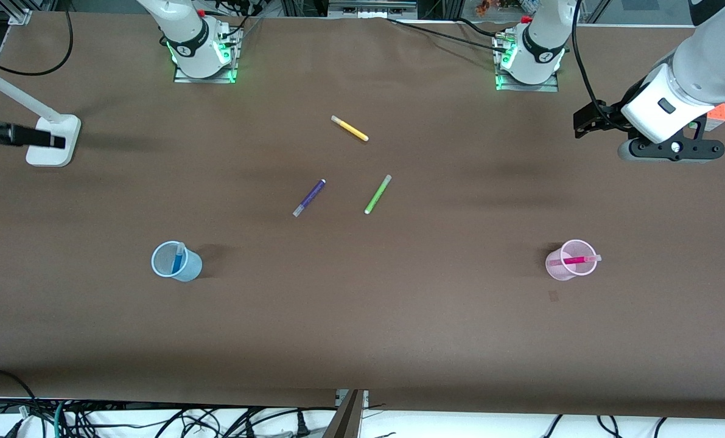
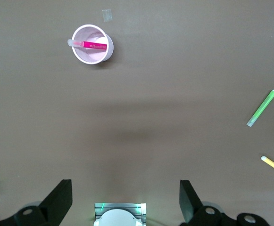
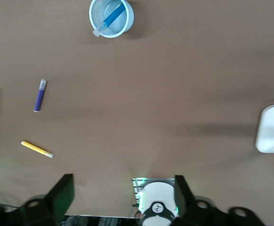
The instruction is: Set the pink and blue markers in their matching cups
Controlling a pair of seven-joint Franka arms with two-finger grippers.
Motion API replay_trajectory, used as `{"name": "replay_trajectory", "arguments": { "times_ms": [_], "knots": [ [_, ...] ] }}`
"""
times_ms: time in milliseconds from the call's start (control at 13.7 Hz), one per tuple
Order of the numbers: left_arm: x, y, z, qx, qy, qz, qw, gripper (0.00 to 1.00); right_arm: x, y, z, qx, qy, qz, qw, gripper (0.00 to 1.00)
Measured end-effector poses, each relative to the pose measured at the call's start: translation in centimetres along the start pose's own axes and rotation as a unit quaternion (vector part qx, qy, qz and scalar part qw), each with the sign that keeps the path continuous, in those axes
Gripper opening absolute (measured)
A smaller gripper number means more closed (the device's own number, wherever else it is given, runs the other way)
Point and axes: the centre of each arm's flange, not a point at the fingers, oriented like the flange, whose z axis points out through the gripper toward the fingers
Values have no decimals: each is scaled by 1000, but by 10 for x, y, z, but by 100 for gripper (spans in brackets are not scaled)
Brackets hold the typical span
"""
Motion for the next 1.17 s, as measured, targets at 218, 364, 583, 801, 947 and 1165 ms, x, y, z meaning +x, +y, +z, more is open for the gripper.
{"name": "replay_trajectory", "arguments": {
  "times_ms": [218,364,583,801,947,1165],
  "knots": [
    [2,5,-2,-1,11,4,1000,100,-9,-8,-7,-16,9,-5,1000,100],
    [3,6,-3,-2,17,5,1000,100,-7,-14,-3,-27,4,-9,1000,100],
    [7,6,-2,-3,20,4,1000,100,-11,-32,2,-49,-9,-24,998,100],
    [15,2,4,13,21,1,1000,100,-23,-51,3,-77,-13,-38,996,100],
    [19,0,2,14,31,0,999,100,-30,-55,4,-80,-10,-42,996,100],
    [17,7,-11,11,49,8,999,100,-40,-61,13,-84,19,-49,995,100]
  ]
}}
